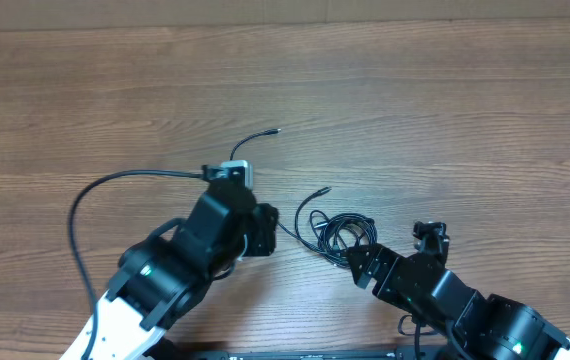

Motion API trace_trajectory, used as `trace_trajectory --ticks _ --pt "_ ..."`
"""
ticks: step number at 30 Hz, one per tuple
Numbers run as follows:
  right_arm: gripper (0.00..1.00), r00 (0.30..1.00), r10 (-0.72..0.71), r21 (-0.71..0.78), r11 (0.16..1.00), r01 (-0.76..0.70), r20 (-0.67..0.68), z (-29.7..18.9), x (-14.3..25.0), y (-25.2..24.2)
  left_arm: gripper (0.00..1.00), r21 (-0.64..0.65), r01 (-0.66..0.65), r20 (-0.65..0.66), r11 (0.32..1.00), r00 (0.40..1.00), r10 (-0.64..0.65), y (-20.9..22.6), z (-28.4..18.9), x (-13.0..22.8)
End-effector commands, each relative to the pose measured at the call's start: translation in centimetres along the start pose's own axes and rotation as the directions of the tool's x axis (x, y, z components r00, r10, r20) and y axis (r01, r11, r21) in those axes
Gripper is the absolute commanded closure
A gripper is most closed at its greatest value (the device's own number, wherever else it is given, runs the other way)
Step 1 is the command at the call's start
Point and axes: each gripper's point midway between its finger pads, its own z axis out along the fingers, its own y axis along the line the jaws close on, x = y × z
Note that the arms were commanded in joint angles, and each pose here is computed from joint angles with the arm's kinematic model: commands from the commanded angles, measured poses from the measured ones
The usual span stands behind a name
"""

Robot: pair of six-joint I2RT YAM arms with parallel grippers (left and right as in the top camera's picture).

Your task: Untangle cables

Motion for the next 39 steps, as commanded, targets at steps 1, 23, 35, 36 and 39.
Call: trace_trajectory --ticks 1,23,35,36,39 --pt "0.0 0.994 0.008 0.003 1.0 -0.009 0.107 -1.5 -2.2 0.3 0.55 0.013 0.034 -0.172 0.999 0.985 -0.031 -0.4 3.0 2.8" --pt "0.0 0.988 0.004 0.106 0.994 -0.02 0.153 -7.9 -4.2 -1.1 0.96 -0.126 0.029 -0.539 0.992 0.837 -0.093 -2.0 20.4 15.8" --pt "0.0 0.995 0.037 0.103 0.994 -0.047 0.096 -5.6 -2.7 -1.3 0.96 0.009 -0.029 -0.355 1.0 0.934 0.031 -0.1 12.3 4.0" --pt "0.0 0.996 0.042 0.082 0.995 -0.048 0.082 -5.1 -2.4 -0.8 0.96 0.027 -0.026 -0.327 0.999 0.944 0.034 -0.2 11.0 3.2" --pt "0.0 0.997 0.051 0.044 0.998 -0.054 0.06 -3.5 -1.9 0.1 0.96 0.089 -0.066 -0.248 0.994 0.965 0.086 -0.9 7.8 1.5"
